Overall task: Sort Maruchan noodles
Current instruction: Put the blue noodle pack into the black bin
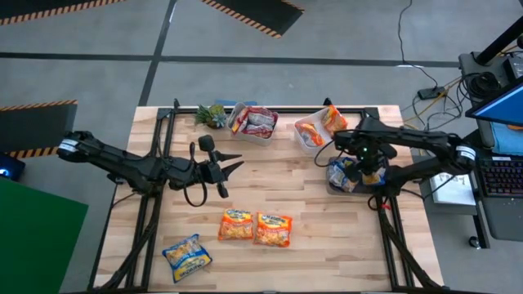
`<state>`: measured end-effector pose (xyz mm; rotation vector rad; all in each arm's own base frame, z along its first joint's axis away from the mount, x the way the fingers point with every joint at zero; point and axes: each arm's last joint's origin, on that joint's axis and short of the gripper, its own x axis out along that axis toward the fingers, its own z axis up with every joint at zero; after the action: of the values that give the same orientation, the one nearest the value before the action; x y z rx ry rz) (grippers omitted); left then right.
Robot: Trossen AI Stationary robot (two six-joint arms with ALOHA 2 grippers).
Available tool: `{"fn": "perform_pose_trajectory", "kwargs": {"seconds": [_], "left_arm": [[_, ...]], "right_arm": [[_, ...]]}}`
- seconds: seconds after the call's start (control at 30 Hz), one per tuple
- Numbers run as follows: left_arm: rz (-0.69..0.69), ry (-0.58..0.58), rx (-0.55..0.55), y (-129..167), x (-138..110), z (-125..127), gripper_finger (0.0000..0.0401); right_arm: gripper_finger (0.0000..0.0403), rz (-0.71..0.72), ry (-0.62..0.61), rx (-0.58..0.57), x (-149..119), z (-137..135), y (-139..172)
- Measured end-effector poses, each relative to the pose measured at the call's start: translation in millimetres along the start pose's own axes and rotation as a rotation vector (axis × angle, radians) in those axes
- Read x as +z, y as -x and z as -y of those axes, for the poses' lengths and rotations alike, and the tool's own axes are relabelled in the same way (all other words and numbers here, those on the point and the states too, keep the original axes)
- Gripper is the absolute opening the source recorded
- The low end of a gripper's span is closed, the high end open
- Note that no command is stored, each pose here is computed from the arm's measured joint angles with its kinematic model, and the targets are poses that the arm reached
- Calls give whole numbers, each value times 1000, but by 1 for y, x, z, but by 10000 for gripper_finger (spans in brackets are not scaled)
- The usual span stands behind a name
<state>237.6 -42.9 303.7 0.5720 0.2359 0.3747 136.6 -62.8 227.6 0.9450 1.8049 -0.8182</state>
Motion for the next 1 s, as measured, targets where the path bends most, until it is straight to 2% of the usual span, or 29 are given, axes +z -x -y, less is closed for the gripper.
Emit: {"fn": "perform_pose_trajectory", "kwargs": {"seconds": [0.17, 0.43, 0.5, 0.67, 0.83, 1.0], "left_arm": [[0, 0, 0, 0, 0, 0, 75], [0, 0, 0, 0, 0, 0, 75], [0, 0, 0, 0, 0, 0, 75], [-2, -2, -1, 0, 0, 0, 75], [-4, -4, -2, 0, 0, 0, 75], [-4, -3, -2, 0, 0, 0, 75]], "right_arm": [[18, 7, 4, 2, 9, -6, -6], [18, 114, 36, -71, 31, -15, -15], [25, 159, 44, -50, 36, -19, -15], [72, 222, 55, 63, 46, -29, -15], [128, 178, 52, 34, 43, -26, -16], [164, 91, 45, -2, 32, -20, -10]]}}
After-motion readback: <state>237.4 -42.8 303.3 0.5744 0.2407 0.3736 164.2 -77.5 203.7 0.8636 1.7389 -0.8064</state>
